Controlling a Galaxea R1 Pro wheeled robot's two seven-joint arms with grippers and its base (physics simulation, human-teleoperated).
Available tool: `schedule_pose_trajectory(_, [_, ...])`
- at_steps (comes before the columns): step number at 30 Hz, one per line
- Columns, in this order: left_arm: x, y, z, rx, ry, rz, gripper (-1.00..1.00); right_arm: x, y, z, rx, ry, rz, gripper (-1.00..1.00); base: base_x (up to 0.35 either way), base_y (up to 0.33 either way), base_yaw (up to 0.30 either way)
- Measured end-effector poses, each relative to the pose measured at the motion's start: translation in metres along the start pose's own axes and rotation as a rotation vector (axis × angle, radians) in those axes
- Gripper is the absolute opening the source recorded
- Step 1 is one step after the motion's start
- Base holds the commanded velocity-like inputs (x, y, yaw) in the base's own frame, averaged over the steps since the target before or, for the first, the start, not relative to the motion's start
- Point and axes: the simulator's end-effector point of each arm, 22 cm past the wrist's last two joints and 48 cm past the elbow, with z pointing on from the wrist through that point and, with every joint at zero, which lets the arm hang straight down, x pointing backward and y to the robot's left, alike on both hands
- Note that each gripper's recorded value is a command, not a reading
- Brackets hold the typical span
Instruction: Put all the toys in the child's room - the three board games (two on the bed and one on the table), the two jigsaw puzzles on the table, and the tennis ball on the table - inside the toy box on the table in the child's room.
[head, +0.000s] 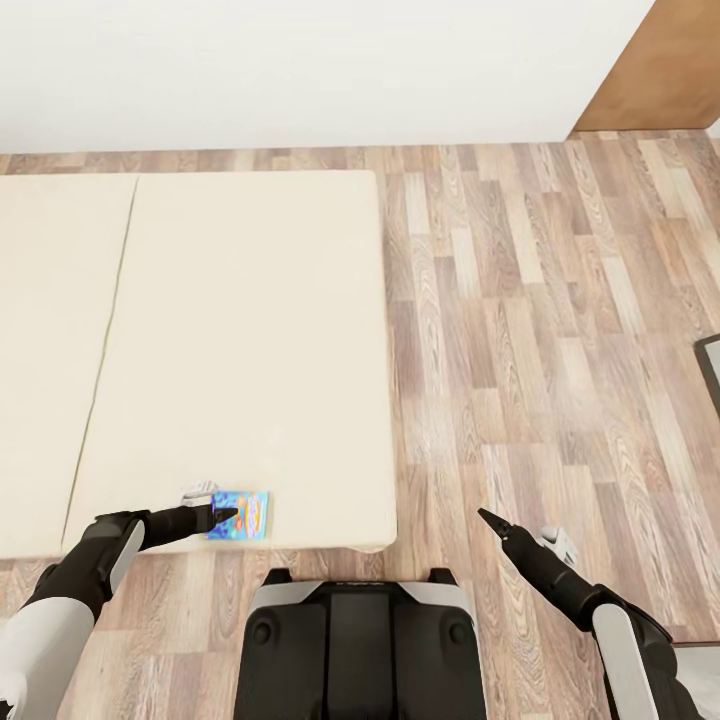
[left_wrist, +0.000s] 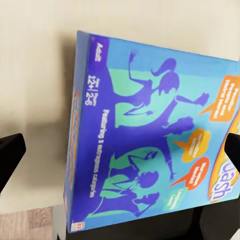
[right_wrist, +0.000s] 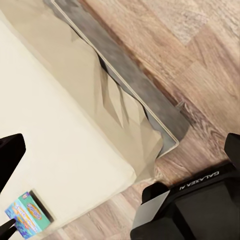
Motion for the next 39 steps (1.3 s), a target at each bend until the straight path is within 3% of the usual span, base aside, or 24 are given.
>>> schedule_pose_trajectory(39, [0.0018, 0.0006, 0.0014, 0.000, 0.004, -0.001, 1.00, 0.0007, -0.0009, 0.0010, 0.001, 0.000, 0.000, 1.00, 0.024, -0.074, 0.000])
